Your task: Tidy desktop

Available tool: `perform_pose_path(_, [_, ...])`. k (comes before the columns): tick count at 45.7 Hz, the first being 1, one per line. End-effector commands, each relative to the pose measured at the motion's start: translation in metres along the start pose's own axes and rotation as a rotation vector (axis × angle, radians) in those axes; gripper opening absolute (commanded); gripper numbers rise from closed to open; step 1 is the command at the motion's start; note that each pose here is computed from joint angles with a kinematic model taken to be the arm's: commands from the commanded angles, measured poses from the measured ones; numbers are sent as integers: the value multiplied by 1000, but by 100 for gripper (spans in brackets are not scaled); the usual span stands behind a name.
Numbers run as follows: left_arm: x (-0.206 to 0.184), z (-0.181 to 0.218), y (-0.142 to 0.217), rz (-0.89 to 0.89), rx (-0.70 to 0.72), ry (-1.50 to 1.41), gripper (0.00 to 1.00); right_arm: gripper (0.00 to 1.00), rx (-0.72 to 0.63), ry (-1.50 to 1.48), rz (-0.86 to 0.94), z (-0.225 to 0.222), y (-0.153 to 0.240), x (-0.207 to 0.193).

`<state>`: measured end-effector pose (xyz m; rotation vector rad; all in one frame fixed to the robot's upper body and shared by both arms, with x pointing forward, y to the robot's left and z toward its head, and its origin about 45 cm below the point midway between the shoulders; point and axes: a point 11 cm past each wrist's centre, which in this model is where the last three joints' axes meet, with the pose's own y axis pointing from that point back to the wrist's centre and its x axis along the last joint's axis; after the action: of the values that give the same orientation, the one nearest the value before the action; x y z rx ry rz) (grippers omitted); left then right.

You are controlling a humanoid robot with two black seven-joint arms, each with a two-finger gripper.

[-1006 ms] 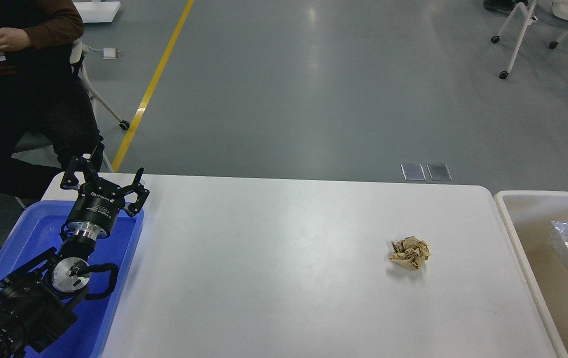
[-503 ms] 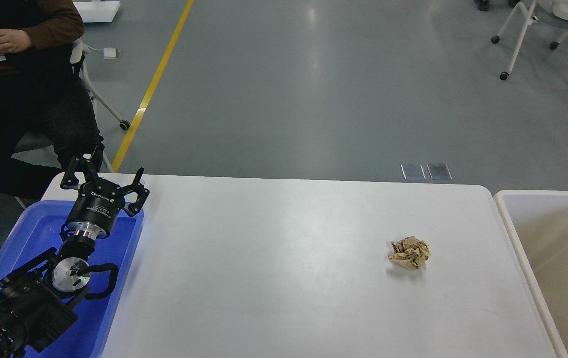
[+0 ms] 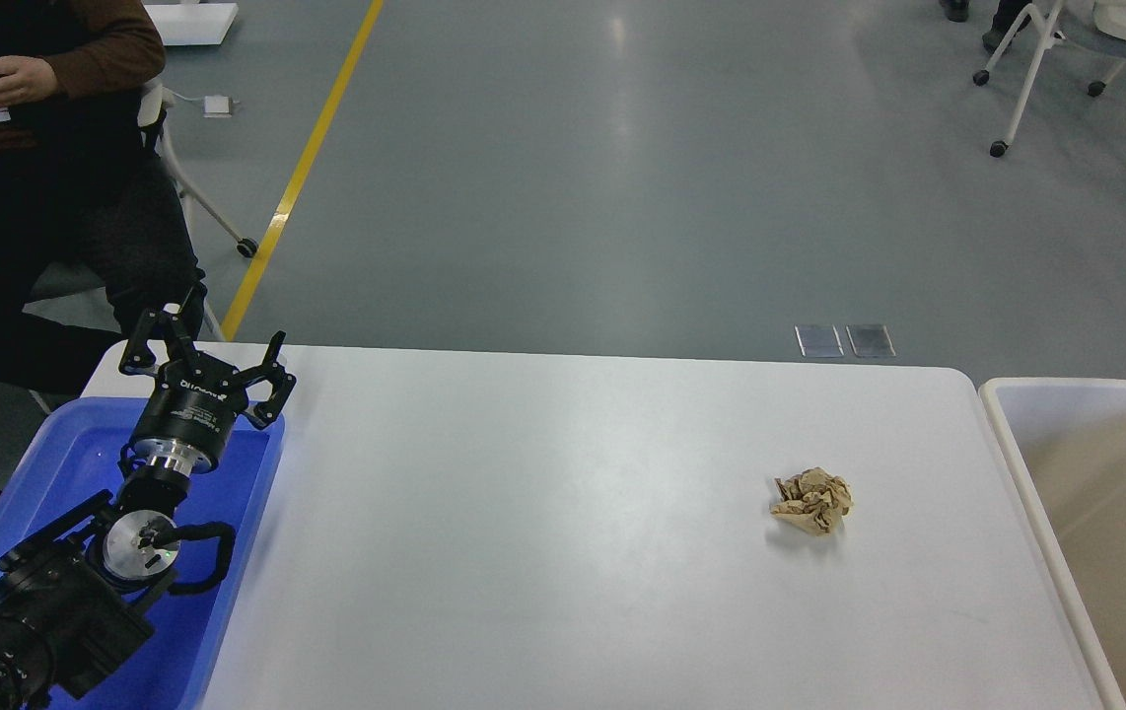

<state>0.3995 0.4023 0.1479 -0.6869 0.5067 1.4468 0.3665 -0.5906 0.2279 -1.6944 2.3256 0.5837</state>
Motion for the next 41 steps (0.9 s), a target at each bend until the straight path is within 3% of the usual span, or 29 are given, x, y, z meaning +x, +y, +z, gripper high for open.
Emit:
perform_pose_path(1, [0, 0, 0, 2, 0, 0, 100, 100, 17, -151, -238, 13, -18, -83])
perform_pose_path(11, [0, 0, 0, 1, 1, 0, 100, 100, -29, -325, -314, 72, -33, -148])
perform_pose_path(26, [0, 0, 0, 1, -1, 0, 100, 100, -149, -487, -447, 164, -23, -258])
perform_pose_path(41, [0, 0, 0, 1, -1, 0, 100, 100, -213, -528, -444, 203, -10, -275])
